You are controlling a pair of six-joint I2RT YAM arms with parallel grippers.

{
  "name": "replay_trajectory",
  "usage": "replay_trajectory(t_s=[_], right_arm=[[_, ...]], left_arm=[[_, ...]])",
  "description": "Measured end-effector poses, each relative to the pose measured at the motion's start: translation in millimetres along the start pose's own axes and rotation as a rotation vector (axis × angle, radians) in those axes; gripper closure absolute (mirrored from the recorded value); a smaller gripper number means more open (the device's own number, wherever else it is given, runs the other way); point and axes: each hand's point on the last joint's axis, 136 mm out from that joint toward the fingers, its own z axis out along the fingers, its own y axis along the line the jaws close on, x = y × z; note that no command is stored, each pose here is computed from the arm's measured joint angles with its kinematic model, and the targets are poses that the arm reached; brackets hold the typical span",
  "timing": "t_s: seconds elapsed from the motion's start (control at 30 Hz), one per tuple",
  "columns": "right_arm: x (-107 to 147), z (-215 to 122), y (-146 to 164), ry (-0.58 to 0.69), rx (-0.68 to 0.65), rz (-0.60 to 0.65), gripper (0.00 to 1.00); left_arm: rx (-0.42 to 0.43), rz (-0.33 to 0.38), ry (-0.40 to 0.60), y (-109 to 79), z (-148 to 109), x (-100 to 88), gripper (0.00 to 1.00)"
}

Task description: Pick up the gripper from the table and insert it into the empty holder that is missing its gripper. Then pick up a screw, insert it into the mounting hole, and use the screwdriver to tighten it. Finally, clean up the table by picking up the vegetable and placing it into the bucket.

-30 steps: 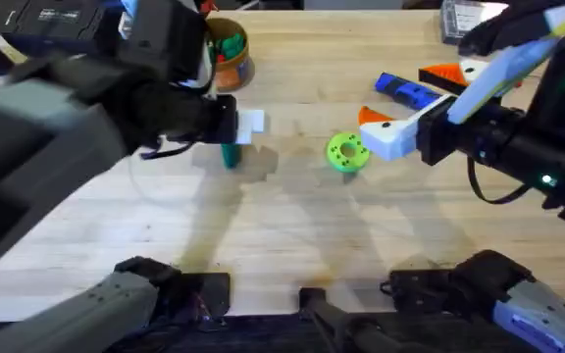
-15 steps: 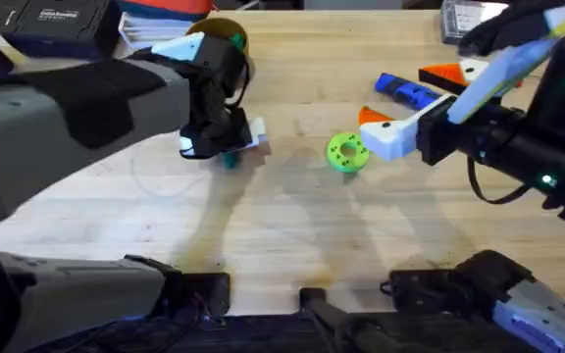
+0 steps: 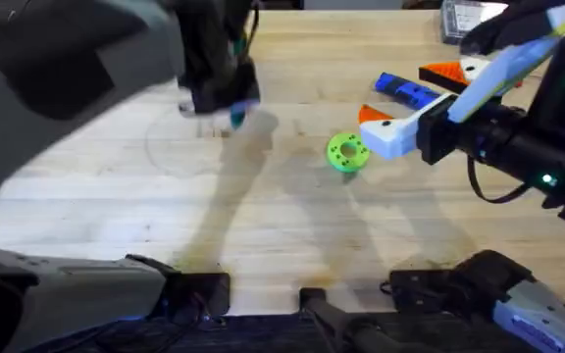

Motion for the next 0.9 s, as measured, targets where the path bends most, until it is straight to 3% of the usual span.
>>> replay_trajectory(t_s=[0.17, 0.3, 0.5, 0.67, 0.8, 0.9], right_arm=[[-0.1, 0.0, 0.0, 0.000, 0.000, 0.000, 0.007], [-0.3, 0.0, 0.0, -0.001, 0.000, 0.000, 0.007], [-0.4, 0.0, -0.1, -0.002, 0.000, 0.000, 0.006], [-0.2, 0.7, 0.0, 0.000, 0.000, 0.000, 0.007], [3.7, 5.6, 0.5, 0.021, -0.003, 0.000, 0.007], [6.6, 9.1, 1.0, 0.037, -0.005, 0.000, 0.008]], left_arm=[[0.052, 0.045, -0.343, -25.9, -56.7, -94.1, 0.981], [0.034, 0.003, -0.487, -12.6, -75.9, -132.8, 0.981], [-0.044, -0.061, -0.498, 21.7, -44.8, -157.9, 0.981], [-0.076, -0.061, -0.445, 25.8, -0.4, -158.9, 0.972], [-0.088, -0.054, -0.414, 26.0, 16.9, -154.5, 0.885], [-0.092, -0.051, -0.408, 26.5, 18.4, -153.4, 0.694]])
